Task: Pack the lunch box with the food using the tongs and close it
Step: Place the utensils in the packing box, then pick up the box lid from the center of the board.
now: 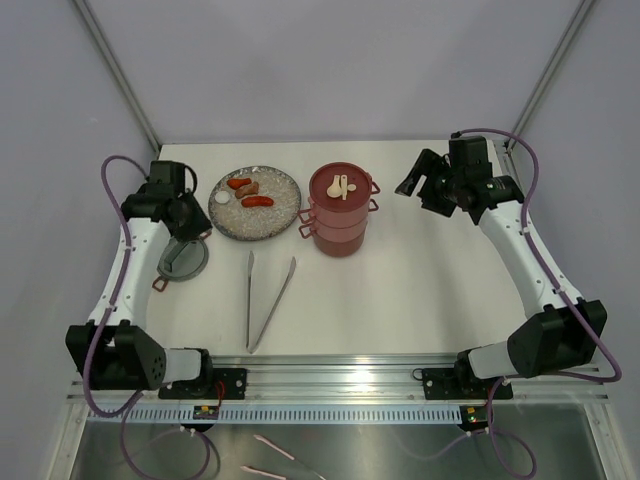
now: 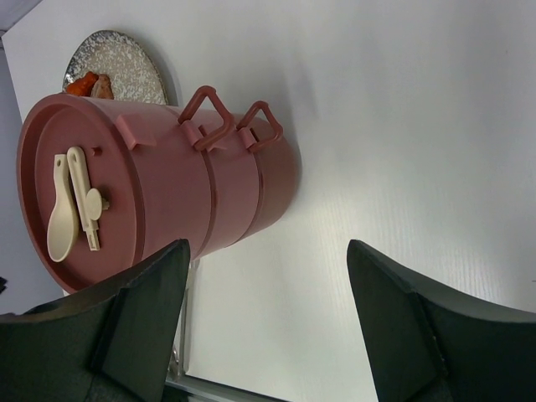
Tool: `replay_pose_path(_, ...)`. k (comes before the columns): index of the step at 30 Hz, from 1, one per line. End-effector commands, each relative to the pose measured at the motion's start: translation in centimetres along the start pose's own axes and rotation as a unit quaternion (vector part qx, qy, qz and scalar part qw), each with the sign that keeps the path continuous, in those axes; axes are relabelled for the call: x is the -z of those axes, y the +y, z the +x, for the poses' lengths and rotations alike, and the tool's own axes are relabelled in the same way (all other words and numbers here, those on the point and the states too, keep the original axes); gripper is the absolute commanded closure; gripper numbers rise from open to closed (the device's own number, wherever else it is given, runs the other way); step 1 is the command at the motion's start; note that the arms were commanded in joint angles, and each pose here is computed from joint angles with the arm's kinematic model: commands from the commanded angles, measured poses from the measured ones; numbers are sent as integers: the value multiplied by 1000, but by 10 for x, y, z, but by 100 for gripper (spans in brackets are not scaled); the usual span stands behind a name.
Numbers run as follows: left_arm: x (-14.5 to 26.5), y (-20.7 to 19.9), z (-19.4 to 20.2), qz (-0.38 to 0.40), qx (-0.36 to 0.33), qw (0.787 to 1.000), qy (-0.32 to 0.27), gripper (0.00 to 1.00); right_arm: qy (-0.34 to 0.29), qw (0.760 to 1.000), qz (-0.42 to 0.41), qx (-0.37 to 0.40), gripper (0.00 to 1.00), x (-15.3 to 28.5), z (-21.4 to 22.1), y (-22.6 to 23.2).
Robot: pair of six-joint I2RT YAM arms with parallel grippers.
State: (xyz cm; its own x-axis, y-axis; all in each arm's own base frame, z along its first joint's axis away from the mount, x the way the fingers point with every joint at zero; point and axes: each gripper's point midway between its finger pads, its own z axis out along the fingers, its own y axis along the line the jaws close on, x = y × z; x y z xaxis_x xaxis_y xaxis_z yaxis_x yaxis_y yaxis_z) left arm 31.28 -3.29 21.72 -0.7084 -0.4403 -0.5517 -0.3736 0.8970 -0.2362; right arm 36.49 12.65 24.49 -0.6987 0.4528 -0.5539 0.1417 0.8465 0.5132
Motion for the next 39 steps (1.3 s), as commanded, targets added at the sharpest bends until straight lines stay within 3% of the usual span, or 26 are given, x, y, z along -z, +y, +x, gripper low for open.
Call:
replay_pose_path(1,-13,44,13,-27,79,996,18,64,-8,1000,-26,6,17,-2,-8,10)
replay_pose_path(3,-20,65,8,-45,119,992,13,66,-8,1000,-29,9,17,-2,-8,12)
replay_pose_path(7,-39,90,7,-93,130,987,32,63,-8,999,-41,12,17,-1,-9,16)
replay_pose_path(9,-48,106,3,-138,119,983,35,41,-9,999,-44,11,17,-1,-8,16)
replay_pose_path(10,-50,112,0,-153,108,982,32,21,-9,999,-45,12,17,0,-8,16)
replay_pose_path(13,-67,112,-9,-153,88,983,39,1,-5,999,-50,12,17,-1,-6,17)
replay_pose_path(18,-112,114,-18,-154,49,981,103,1,-1,998,-56,16,17,-3,-4,19)
replay_pose_path(20,-112,135,-24,-210,22,972,101,1,-4,998,-56,18,17,-1,-5,18)
replay_pose_path(23,-116,149,-30,-234,3,968,87,1,-3,998,-61,14,17,-2,-2,19)
replay_pose_path(24,-123,146,-37,-218,4,973,72,1,-2,998,-63,13,17,-3,-2,19)
replay_pose_path(28,-153,126,-27,-112,31,987,108,1,11,997,-72,14,17,-7,2,22)
replay_pose_path(39,-148,113,24,-65,61,983,161,11,9,997,-77,18,17,-8,-2,26)
